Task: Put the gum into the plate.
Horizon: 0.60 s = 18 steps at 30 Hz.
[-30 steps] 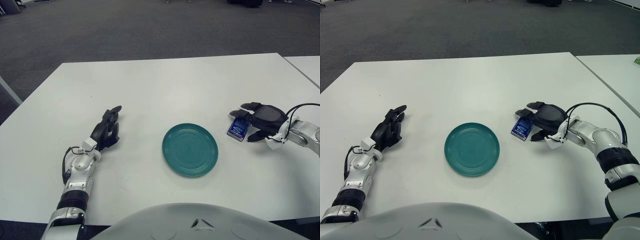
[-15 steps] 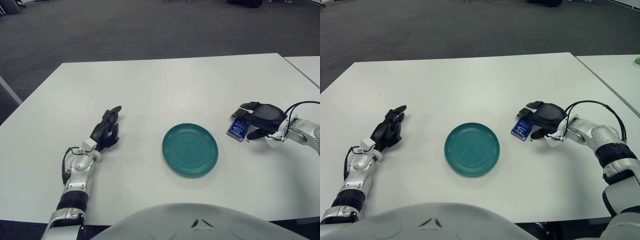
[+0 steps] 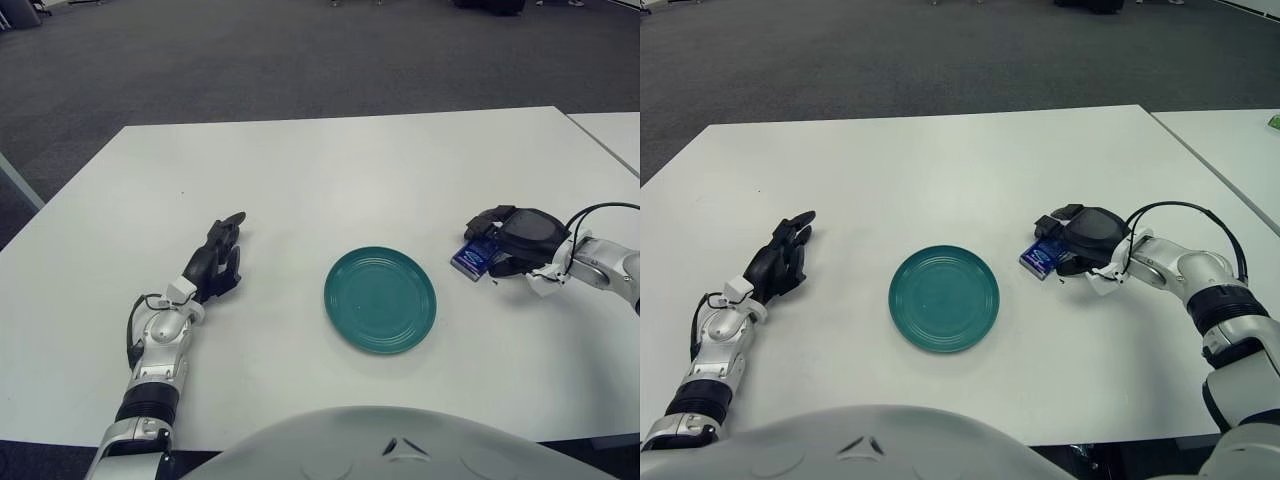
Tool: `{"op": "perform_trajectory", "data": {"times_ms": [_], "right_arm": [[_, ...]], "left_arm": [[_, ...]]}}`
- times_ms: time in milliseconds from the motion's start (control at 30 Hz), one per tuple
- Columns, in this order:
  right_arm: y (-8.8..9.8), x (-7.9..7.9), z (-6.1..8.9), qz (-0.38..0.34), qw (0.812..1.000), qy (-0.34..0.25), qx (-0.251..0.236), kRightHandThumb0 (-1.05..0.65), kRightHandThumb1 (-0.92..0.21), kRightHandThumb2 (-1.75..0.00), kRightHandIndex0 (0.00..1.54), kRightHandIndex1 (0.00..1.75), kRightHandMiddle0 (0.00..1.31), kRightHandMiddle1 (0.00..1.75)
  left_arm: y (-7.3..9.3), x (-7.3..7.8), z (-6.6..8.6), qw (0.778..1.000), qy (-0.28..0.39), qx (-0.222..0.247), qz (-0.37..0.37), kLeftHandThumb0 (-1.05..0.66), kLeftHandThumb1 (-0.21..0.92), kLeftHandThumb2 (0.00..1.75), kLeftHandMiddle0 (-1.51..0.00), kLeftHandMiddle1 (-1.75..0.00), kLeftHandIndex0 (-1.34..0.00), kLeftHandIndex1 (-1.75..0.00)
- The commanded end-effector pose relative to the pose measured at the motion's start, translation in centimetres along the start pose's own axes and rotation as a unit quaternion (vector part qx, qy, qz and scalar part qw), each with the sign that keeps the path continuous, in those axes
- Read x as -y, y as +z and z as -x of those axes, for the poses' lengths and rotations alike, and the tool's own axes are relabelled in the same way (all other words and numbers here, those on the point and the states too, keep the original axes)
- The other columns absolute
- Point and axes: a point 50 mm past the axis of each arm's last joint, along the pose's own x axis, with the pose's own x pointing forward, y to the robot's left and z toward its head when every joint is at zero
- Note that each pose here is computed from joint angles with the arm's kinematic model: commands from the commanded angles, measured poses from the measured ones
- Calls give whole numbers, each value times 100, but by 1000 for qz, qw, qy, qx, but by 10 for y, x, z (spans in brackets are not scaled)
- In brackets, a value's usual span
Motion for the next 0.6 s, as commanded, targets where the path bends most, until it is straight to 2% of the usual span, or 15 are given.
{"op": "perform_trajectory", "data": {"times_ms": [0,200,567], "right_arm": [[9,-10,-1,-15,1000,23,12,-39,-79,-63,43,19,31,166],[9,-13,0,-18,1000,21,14,-38,-72,-76,41,25,34,171],[10,-17,-1,-36,999,10,-1,-38,-71,-77,39,29,36,170]], "left_arm": [[-1,2,1,1000,3,-6,-2,-97,92,89,-17,0,0,-51],[-1,4,0,1000,3,-6,-2,-97,92,89,-17,0,0,-51],[0,6,-2,1000,3,-7,-2,-97,92,89,-17,0,0,-51]]}}
